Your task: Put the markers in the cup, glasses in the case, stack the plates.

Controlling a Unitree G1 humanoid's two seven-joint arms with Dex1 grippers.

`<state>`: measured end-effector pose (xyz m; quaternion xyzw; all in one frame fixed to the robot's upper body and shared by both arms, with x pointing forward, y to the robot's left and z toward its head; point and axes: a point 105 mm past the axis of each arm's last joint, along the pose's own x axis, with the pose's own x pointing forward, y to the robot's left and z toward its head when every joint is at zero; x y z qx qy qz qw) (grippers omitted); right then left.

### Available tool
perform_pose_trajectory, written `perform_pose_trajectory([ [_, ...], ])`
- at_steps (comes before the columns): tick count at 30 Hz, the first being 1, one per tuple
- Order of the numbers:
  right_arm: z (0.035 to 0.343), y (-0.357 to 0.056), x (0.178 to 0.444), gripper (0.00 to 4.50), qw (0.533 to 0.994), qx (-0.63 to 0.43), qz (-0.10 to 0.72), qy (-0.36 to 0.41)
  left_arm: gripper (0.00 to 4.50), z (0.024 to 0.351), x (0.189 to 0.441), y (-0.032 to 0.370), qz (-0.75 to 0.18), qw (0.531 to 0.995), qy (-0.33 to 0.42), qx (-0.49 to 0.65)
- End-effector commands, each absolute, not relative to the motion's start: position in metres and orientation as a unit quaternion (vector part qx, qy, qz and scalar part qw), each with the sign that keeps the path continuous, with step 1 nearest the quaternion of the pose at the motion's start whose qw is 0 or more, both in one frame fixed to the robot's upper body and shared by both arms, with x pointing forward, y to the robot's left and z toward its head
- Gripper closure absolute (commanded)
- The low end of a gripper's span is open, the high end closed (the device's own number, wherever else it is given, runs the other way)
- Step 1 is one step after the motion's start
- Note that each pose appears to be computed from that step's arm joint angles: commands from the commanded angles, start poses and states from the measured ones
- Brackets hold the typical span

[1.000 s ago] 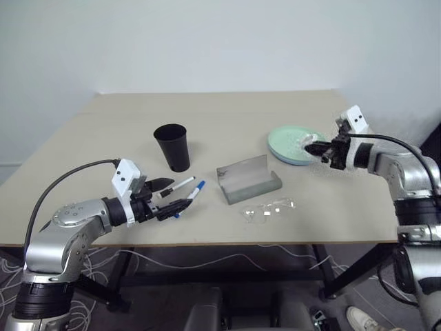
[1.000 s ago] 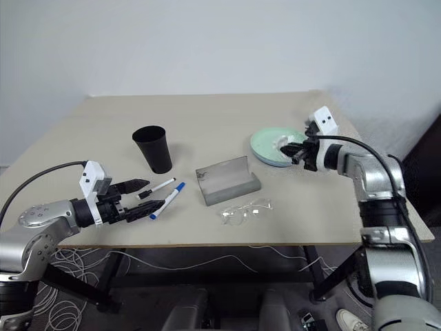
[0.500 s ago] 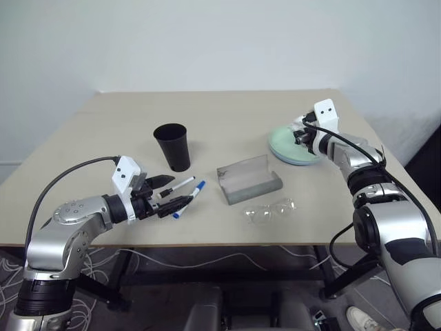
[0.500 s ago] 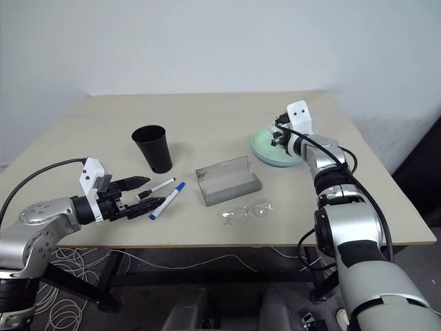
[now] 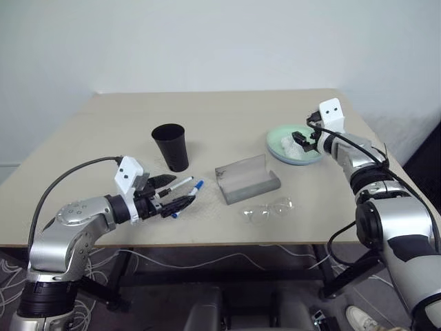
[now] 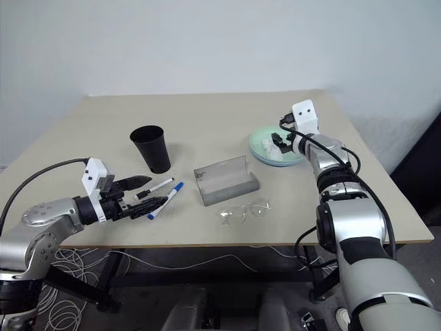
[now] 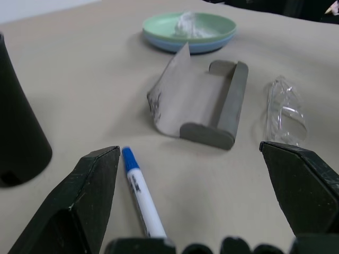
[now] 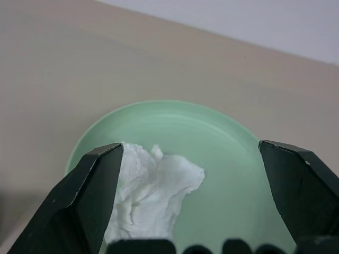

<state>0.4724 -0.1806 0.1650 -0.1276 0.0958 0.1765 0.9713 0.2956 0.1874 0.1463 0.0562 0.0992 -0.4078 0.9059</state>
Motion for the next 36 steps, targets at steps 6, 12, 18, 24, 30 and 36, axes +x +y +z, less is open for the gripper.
perform_pose_trajectory([
  [6, 0.198, -0.191, 0.428, 0.01, 0.915, -0.21, 0.338, 0.075, 0.0, 0.168, 0.323, 0.154, -0.425, 0.896, 0.046, 0.12],
  [12, 0.212, -0.196, 0.361, 0.01, 0.857, -0.208, 0.467, 0.071, 0.0, 0.175, 0.332, 0.122, -0.454, 0.878, 0.03, 0.149],
  [18, 0.224, -0.204, 0.338, 0.01, 0.856, -0.204, 0.47, 0.067, 0.0, 0.175, 0.335, 0.082, -0.503, 0.844, 0.065, 0.174],
  [24, 0.22, -0.208, 0.331, 0.01, 0.861, -0.209, 0.458, 0.077, 0.0, 0.167, 0.341, 0.044, -0.534, 0.802, 0.132, 0.234],
  [30, 0.217, -0.212, 0.318, 0.01, 0.865, -0.21, 0.447, 0.086, 0.0, 0.154, 0.341, 0.014, -0.563, 0.761, 0.166, 0.275],
  [36, 0.211, -0.218, 0.31, 0.01, 0.876, -0.204, 0.426, 0.095, 0.0, 0.149, 0.337, -0.008, -0.589, 0.736, 0.175, 0.284],
])
